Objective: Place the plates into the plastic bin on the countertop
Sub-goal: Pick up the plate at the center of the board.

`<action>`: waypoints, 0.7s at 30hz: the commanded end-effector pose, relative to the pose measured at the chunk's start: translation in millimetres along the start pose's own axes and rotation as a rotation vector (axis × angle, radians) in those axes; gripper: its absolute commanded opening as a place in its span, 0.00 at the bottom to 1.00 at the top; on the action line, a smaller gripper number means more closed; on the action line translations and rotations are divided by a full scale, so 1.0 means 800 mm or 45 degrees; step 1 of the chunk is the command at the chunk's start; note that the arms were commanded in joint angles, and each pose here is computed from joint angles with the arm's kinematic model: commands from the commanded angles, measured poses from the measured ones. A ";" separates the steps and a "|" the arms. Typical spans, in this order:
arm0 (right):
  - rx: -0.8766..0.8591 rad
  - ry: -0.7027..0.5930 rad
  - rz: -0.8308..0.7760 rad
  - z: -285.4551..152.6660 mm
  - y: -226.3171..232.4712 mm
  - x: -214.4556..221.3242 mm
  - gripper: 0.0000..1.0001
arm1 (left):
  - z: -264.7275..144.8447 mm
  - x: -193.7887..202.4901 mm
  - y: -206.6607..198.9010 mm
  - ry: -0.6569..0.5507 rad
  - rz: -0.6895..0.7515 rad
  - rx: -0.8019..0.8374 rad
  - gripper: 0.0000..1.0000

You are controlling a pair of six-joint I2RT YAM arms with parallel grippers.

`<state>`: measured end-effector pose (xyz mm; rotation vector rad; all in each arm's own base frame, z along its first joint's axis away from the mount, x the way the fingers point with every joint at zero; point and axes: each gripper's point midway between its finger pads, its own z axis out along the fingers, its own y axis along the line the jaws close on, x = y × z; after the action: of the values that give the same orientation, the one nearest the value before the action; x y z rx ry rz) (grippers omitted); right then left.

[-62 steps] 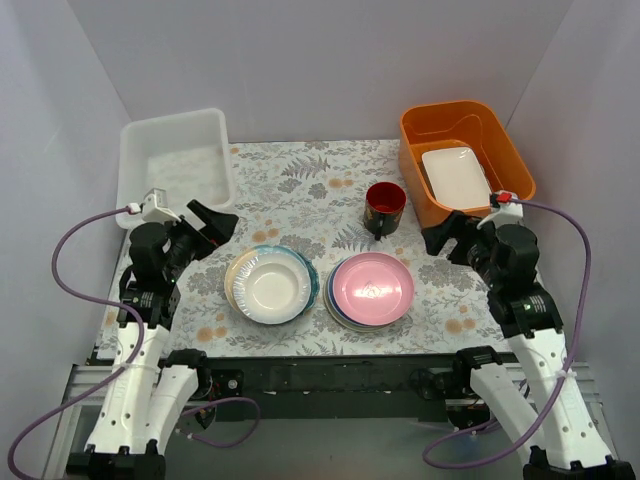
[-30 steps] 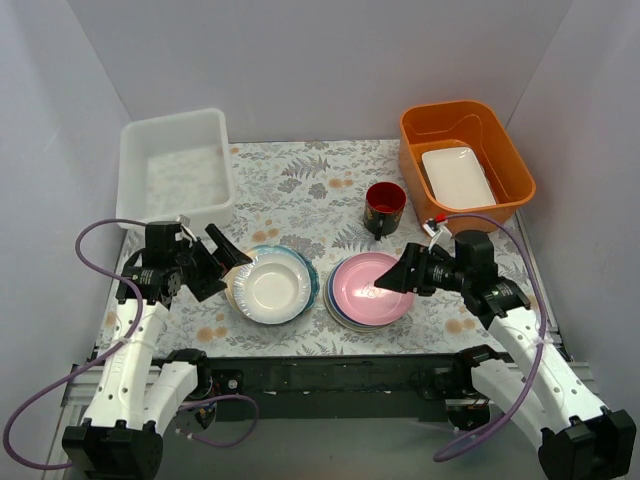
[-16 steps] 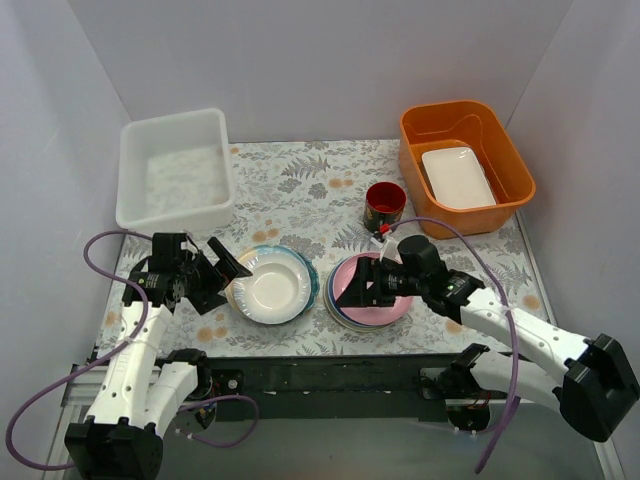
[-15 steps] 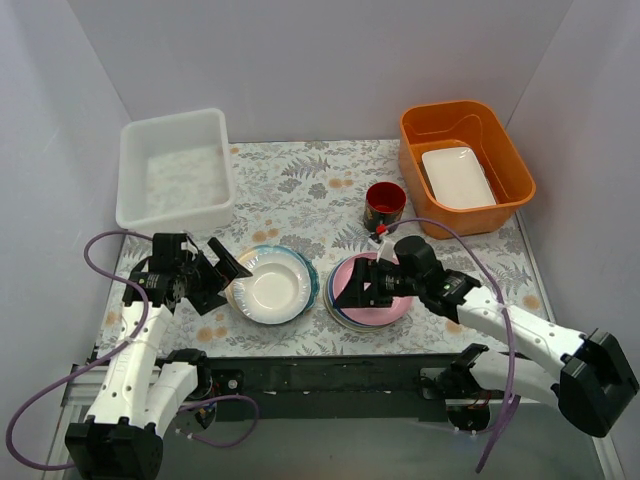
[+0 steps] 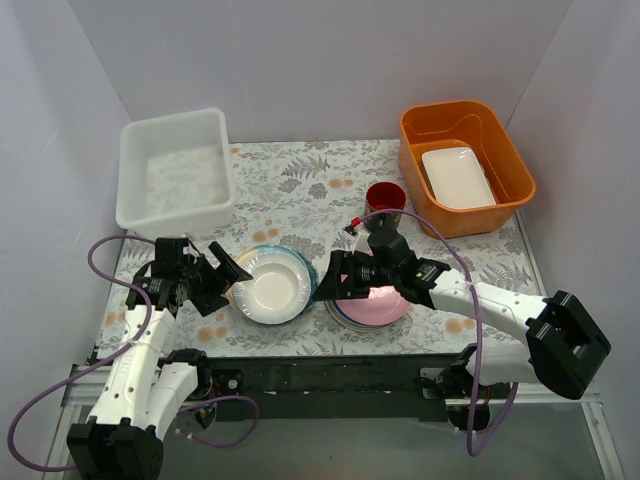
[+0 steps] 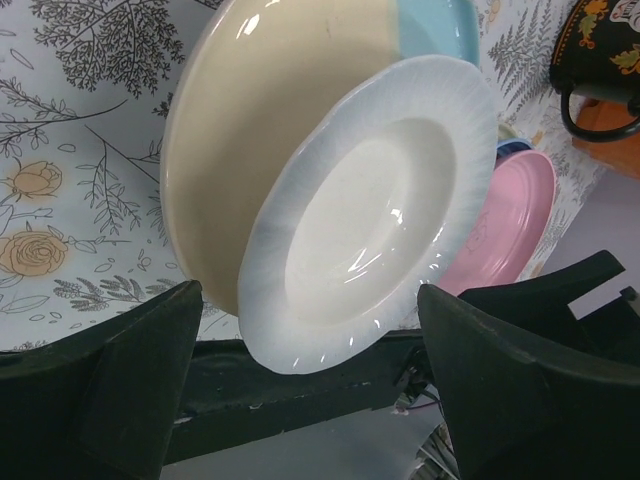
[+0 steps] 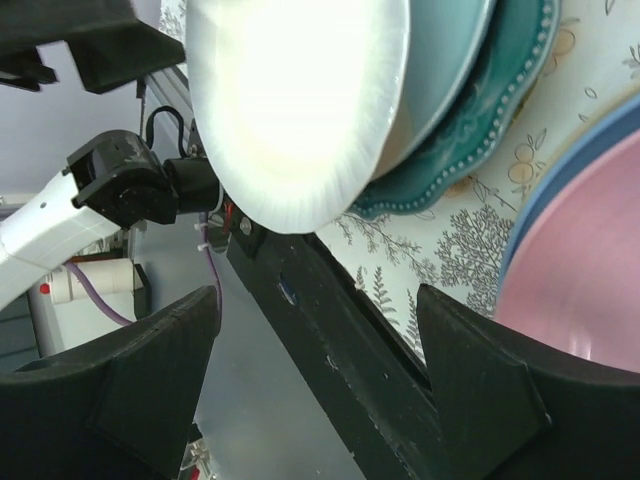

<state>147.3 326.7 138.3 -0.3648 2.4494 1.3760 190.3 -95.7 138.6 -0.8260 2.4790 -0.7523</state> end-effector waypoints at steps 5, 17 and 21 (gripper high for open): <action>-0.115 -0.051 -0.052 0.014 0.035 -0.033 0.88 | 0.018 0.007 0.007 0.019 -0.032 0.036 0.82; -0.058 0.016 0.010 0.056 0.016 -0.042 0.75 | 0.034 0.007 0.008 0.031 -0.044 0.064 0.72; -0.028 0.009 0.010 0.067 0.014 -0.054 0.65 | 0.040 0.008 0.011 0.038 -0.034 0.058 0.70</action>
<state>174.9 364.7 117.3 -0.3418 2.5239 1.3884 197.9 -103.0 111.6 -0.8550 2.4727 -0.8158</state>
